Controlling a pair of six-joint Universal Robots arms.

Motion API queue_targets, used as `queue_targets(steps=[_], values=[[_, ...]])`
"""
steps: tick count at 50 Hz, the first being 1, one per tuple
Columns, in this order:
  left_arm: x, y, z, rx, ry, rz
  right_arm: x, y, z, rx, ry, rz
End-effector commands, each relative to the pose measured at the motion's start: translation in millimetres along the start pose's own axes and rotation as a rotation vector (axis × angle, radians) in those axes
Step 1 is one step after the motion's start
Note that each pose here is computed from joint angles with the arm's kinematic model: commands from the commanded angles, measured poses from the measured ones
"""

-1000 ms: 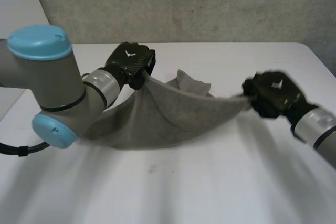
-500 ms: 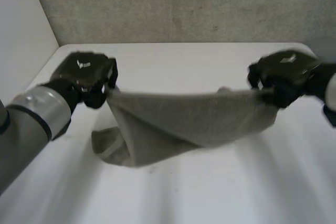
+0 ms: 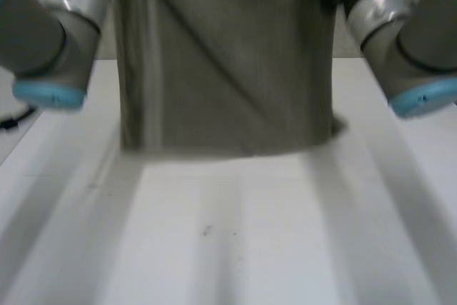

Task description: Fold the towel.

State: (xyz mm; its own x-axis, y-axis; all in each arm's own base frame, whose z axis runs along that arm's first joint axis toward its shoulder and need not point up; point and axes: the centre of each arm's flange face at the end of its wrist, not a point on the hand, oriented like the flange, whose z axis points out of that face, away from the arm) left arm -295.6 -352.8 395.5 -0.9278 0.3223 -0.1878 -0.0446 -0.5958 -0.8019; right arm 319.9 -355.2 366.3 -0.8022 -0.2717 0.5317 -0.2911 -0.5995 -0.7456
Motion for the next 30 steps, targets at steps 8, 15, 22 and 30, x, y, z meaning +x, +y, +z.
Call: queue_targets(steps=[8, 15, 22, 30], values=[[-24, 35, -53, -0.153, -0.122, -0.055, -25, 8, -45, -0.107, -0.101, 0.047], [-8, 98, -125, -0.431, -0.074, -0.064, -65, 56, -89, -0.300, -0.246, 0.094], [11, 154, -198, -0.710, -0.013, -0.084, -128, 125, -149, -0.513, -0.477, 0.189], [15, 159, -214, -0.763, 0.003, -0.090, -131, 138, -162, -0.576, -0.485, 0.208]])
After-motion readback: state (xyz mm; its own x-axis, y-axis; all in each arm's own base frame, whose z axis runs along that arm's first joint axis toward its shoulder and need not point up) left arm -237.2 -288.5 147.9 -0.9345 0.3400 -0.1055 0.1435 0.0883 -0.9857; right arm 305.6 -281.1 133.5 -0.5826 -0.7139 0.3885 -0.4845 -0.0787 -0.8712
